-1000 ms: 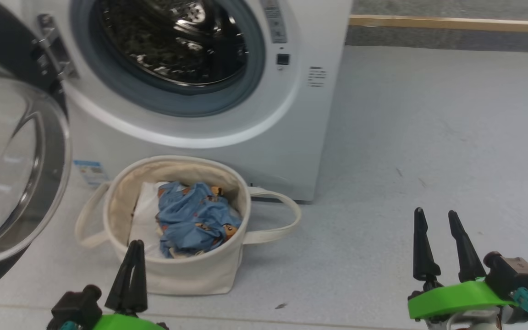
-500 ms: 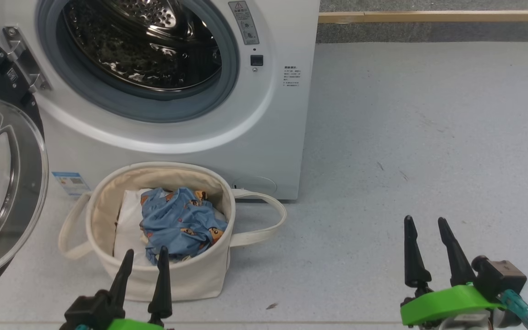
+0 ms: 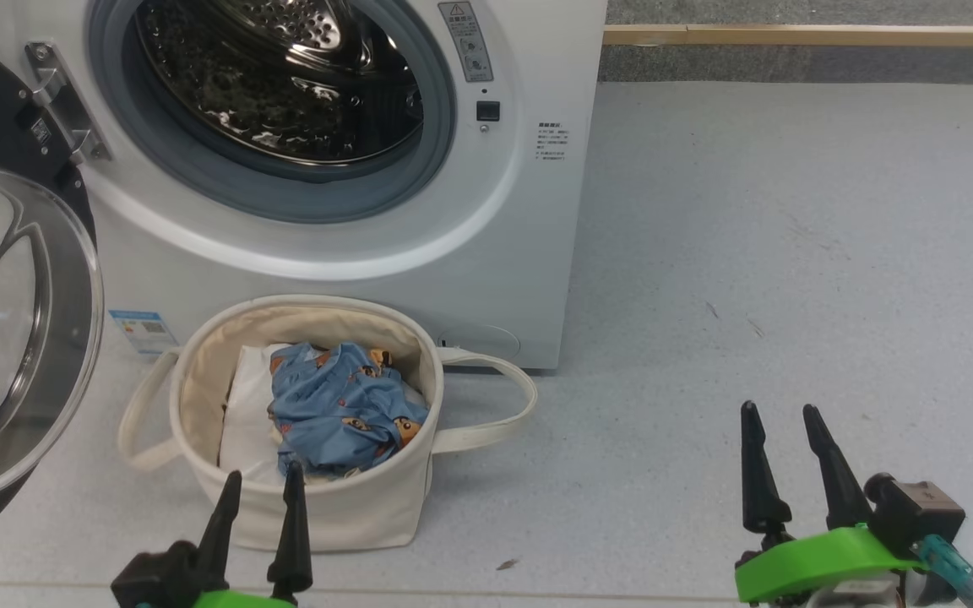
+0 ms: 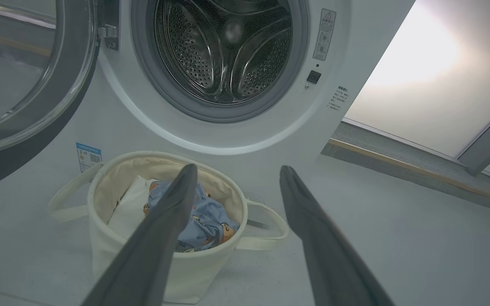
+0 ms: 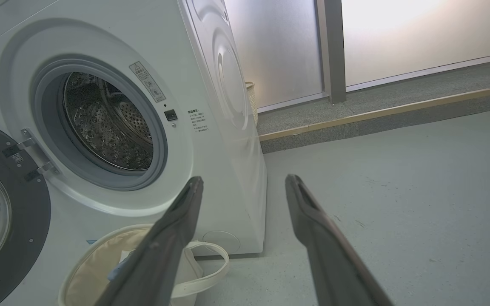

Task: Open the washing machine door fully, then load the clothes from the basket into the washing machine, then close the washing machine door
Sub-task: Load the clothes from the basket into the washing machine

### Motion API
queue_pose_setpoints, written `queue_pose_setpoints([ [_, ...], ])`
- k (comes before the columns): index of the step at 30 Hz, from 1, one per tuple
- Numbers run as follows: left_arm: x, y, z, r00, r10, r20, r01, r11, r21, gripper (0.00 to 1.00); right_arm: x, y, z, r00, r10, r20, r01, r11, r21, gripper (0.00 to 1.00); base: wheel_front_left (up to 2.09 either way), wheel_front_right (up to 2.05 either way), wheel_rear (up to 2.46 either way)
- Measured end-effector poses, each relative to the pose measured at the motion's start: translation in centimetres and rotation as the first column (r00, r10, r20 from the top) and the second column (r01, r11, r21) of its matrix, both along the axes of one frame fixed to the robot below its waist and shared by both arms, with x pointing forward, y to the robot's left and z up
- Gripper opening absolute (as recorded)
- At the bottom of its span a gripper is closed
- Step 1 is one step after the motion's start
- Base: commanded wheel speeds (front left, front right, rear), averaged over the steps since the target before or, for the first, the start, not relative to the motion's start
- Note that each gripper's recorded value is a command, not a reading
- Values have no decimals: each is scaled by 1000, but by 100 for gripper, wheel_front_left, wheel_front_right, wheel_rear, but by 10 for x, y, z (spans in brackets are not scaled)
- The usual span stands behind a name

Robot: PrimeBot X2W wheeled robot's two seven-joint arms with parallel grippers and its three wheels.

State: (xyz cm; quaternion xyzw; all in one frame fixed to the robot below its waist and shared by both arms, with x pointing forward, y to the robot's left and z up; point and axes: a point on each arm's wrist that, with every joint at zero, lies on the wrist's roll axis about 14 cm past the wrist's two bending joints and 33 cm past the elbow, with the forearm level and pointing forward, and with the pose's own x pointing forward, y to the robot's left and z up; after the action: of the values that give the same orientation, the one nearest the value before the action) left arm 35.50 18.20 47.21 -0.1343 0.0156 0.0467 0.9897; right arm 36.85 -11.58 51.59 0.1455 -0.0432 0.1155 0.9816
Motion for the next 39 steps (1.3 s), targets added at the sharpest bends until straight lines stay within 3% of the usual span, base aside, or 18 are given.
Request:
queue_pose_setpoints([
  [4, -3, 4, -9, 999, 21, -25, -23, 997, -76, 100, 0, 2, -1, 1000, 5, -3, -5, 1000, -1, 100, 8, -16, 9],
  [8, -5, 6, -12, 999, 26, -34, -29, 996, -86, 100, 0, 4, -1, 1000, 12, -3, -12, 1000, -1, 100, 32, -96, 64],
  [24, -5, 7, -13, 999, 19, -37, -20, 999, -39, 100, 2, 10, -7, 999, 31, -21, -31, 1000, 0, 100, 114, -178, 64],
  [39, 0, -2, -26, 996, -4, -84, 3, 1000, -13, 100, 7, 13, -22, 997, 39, -66, -39, 999, -1, 100, 29, -29, 0],
])
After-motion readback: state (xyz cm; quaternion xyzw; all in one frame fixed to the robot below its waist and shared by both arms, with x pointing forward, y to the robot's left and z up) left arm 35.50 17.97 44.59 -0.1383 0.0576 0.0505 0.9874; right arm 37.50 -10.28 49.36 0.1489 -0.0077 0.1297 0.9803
